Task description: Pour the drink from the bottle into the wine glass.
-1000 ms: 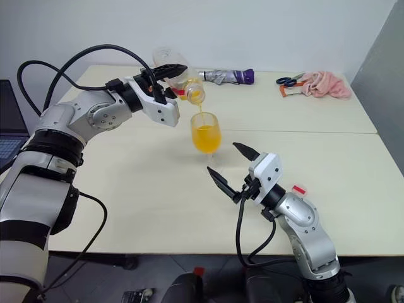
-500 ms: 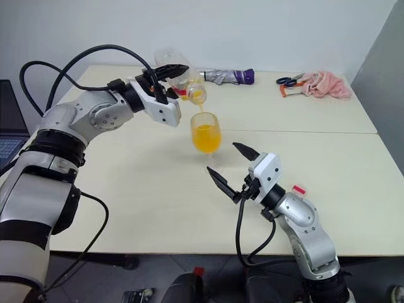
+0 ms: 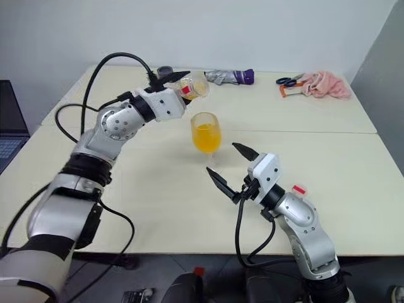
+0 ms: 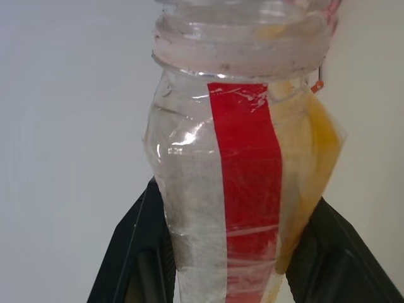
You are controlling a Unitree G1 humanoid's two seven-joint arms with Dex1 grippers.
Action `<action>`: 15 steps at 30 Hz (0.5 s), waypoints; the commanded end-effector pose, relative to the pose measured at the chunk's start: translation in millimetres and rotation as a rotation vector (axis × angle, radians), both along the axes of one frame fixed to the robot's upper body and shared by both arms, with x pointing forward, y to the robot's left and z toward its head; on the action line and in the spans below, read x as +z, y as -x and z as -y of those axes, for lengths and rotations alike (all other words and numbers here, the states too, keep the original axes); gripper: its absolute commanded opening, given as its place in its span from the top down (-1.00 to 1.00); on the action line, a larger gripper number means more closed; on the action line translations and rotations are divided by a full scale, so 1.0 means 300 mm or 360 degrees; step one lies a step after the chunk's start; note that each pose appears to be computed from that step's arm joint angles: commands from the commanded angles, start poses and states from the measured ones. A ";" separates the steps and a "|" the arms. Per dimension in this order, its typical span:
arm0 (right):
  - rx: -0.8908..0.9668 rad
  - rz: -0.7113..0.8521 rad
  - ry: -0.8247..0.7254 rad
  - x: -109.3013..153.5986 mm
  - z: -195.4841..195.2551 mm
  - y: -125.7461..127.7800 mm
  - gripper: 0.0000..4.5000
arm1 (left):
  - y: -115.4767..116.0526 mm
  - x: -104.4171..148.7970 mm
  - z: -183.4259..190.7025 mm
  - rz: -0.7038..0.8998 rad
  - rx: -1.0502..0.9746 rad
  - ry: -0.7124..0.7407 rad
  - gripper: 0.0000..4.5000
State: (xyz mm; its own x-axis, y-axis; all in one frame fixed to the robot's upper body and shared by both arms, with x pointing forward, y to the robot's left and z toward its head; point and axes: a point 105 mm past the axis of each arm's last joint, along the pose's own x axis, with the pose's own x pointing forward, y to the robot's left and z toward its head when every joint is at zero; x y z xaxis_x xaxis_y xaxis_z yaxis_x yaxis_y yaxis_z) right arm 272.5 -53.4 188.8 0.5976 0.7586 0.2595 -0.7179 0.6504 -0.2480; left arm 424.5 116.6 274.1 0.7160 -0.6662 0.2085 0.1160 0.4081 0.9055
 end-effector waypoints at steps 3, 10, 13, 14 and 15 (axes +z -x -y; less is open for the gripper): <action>0.0184 0.0004 0.0070 0.020 -0.021 0.034 -1.00 | -0.007 0.076 -0.128 -0.0319 0.0081 0.0756 0.22; 0.0467 -0.0200 0.0239 0.026 -0.049 0.036 -1.00 | 0.031 -0.116 -0.338 -0.0740 0.0366 0.1282 0.24; 0.0509 -0.0215 0.0297 0.031 -0.066 0.030 -1.00 | 0.057 -0.180 -0.389 -0.0845 0.0457 0.1395 0.24; 0.0517 -0.0217 0.0315 0.031 -0.071 0.028 -1.00 | 0.063 -0.194 -0.399 -0.0869 0.0477 0.1419 0.24; 0.0512 -0.0216 0.0331 0.031 -0.077 0.021 -1.00 | 0.070 -0.211 -0.416 -0.0878 0.0517 0.1418 0.24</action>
